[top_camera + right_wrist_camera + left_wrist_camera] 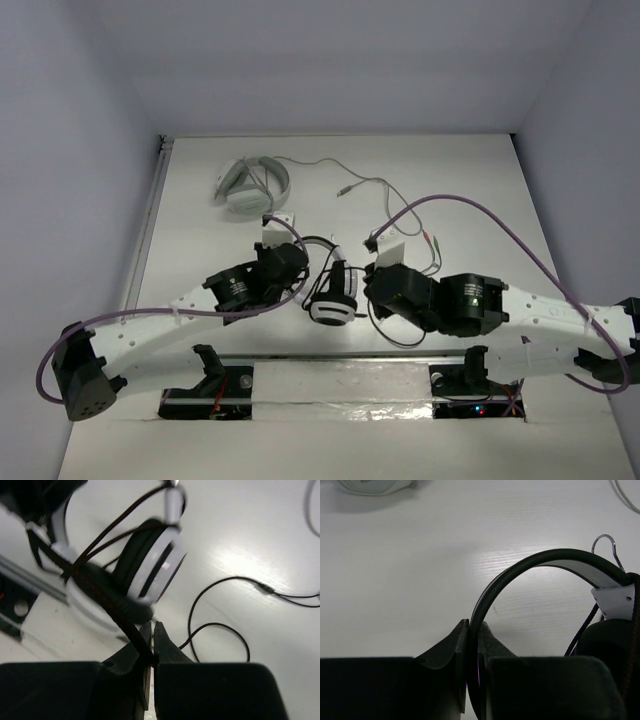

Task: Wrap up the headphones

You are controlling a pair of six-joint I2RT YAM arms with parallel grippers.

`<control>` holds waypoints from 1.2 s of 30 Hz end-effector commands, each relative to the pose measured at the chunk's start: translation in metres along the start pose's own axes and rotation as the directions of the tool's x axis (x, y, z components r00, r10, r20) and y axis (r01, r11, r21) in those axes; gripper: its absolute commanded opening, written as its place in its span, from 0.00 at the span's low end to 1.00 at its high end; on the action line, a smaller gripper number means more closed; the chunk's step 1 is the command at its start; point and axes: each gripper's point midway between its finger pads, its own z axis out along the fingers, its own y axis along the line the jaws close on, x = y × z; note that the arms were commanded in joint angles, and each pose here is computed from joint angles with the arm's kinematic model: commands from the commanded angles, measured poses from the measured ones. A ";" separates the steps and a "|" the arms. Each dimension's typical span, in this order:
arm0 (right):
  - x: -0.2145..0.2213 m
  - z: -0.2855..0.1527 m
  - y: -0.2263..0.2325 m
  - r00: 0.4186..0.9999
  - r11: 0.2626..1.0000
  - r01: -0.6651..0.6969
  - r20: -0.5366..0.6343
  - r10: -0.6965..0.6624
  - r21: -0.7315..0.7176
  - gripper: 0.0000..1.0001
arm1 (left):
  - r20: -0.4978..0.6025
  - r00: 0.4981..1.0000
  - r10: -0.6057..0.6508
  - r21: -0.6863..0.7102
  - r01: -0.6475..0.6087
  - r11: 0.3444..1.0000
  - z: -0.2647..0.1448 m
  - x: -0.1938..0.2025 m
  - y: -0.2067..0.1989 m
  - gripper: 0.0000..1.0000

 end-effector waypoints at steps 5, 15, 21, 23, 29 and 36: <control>-0.082 -0.010 -0.076 0.942 0.965 -0.213 0.293 0.161 0.155 0.00 | -0.042 0.999 -0.031 0.252 0.040 0.967 -0.032 -0.007 -0.028 0.00; -0.077 0.045 -0.079 0.932 0.964 -0.238 0.307 0.194 0.114 0.00 | 0.033 0.996 -0.082 0.572 0.048 0.819 -0.086 -0.061 -0.076 0.00; -0.071 0.055 -0.064 0.879 0.952 -0.305 0.375 0.294 -0.031 0.00 | 0.141 0.966 -0.217 0.624 0.083 0.777 -0.119 -0.132 -0.070 0.00; -0.071 0.053 -0.064 0.868 0.946 -0.321 0.385 0.315 -0.050 0.00 | 0.175 0.956 -0.234 0.576 0.093 0.812 -0.120 -0.153 -0.060 0.00; -0.069 0.047 -0.065 0.843 0.935 -0.341 0.409 0.349 -0.095 0.00 | 0.219 0.944 -0.246 0.581 0.076 0.810 -0.128 -0.176 -0.056 0.00; -0.067 0.070 -0.022 0.837 0.915 -0.261 0.401 0.373 -0.306 0.21 | 0.219 0.920 -0.325 0.744 0.058 0.666 -0.163 -0.219 -0.079 0.00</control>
